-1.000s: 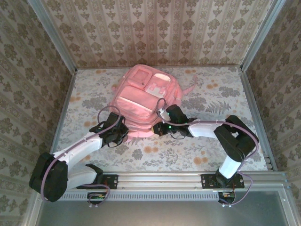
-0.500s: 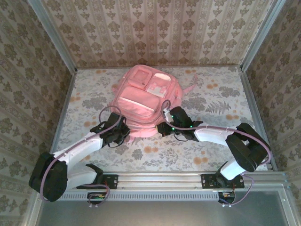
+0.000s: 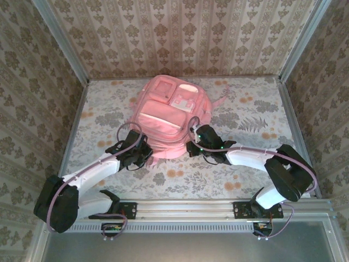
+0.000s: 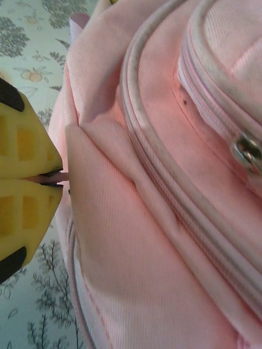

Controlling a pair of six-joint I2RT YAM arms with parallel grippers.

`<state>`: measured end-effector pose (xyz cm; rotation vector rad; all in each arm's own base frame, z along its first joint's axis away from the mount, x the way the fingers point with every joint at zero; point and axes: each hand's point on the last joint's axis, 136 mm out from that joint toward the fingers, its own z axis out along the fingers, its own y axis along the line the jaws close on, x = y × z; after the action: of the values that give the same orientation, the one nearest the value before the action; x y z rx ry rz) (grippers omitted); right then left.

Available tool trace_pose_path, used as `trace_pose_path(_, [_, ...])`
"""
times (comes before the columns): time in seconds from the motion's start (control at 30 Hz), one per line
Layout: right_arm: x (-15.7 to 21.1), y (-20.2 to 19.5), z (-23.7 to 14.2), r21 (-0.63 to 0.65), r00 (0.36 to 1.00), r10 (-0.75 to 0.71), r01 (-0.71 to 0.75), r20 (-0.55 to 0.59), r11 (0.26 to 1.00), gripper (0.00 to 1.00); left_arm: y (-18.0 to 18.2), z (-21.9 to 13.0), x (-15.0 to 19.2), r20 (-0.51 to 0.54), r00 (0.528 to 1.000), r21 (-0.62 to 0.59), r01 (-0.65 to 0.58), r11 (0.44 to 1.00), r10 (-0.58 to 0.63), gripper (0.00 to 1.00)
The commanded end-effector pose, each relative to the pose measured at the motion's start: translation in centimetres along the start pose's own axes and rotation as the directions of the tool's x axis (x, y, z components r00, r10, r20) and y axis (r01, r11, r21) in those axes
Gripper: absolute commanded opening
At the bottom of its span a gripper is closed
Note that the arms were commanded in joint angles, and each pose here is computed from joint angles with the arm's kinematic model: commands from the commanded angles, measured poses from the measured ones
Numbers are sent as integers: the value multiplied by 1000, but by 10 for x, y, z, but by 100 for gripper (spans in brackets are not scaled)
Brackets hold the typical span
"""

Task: Pack the student bag

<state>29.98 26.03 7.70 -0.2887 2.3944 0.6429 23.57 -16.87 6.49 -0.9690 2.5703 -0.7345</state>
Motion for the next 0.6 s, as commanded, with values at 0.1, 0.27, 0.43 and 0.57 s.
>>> trace_pose_path(0.1, [0, -55, -18, 246, 997, 42, -56, 61, 968, 0, 14, -2, -12, 64, 998, -78, -10, 997, 15, 0])
trace_pose_path(0.27, [0, -64, -18, 276, 997, 40, -56, 63, 959, 0, 13, -2, -11, 63, 998, -75, -14, 997, 19, 0])
trace_pose_path(0.43, [-4, -73, -14, 295, 995, 65, -84, 74, 952, 0, 12, -4, -11, 63, 998, -70, -21, 997, 25, 0])
trace_pose_path(0.57, [-9, -85, -8, 324, 991, 108, -127, 74, 937, 0, 13, -3, -10, 61, 998, -74, -23, 997, 27, 0])
